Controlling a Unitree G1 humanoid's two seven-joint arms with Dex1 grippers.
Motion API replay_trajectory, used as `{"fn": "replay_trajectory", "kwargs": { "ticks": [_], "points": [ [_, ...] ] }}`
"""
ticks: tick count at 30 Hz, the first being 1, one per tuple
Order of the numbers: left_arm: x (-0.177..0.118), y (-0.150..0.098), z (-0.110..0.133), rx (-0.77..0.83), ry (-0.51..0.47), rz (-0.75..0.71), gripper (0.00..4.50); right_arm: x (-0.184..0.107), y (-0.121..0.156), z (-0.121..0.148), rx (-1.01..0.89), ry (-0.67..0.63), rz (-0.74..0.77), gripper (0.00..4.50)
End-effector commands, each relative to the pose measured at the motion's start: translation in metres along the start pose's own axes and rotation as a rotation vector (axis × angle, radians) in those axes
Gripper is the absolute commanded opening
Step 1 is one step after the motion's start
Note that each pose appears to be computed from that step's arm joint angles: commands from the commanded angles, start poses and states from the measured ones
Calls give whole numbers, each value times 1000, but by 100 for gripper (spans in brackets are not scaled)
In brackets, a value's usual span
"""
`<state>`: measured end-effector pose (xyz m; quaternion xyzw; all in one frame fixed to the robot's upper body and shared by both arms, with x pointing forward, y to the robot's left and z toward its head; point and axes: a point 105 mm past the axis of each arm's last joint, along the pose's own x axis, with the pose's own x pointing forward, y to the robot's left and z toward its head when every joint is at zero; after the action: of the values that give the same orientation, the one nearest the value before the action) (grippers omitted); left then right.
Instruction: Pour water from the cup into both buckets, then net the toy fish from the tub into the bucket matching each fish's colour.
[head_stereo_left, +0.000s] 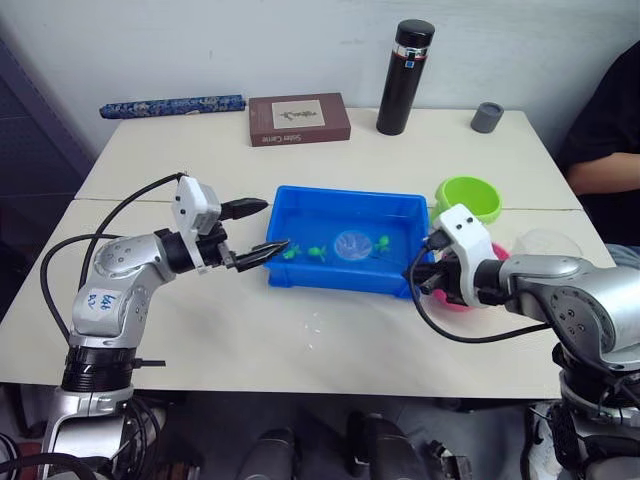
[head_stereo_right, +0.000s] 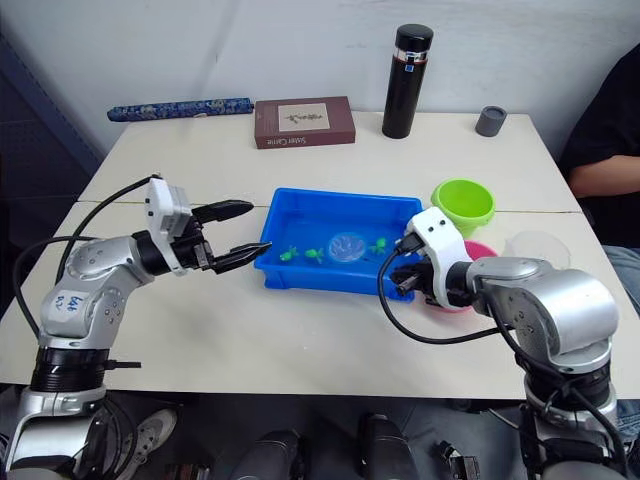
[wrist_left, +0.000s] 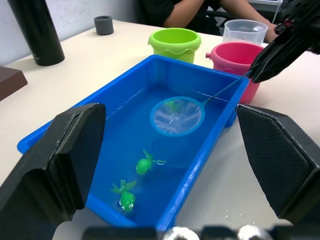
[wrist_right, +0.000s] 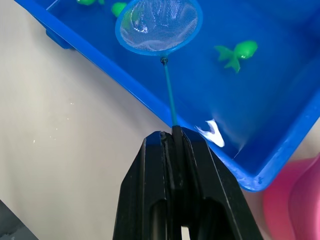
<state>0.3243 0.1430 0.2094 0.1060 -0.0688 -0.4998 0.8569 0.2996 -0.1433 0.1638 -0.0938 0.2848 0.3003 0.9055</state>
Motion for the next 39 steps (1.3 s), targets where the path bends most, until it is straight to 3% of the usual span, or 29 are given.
{"fn": "replay_trajectory", "kwargs": {
  "ticks": [1,15,25,39],
  "points": [
    [-1,-7,9,27,-20,-5,447,6,-1,-4,58,6,-8,0],
    [-3,-7,10,23,-23,25,447,34,-13,-2,269,91,-53,0],
    [-6,-5,12,30,-26,45,447,26,-33,20,339,146,-127,0],
    [-6,-5,12,28,-28,48,447,12,-32,31,336,146,-125,0]
  ]
}}
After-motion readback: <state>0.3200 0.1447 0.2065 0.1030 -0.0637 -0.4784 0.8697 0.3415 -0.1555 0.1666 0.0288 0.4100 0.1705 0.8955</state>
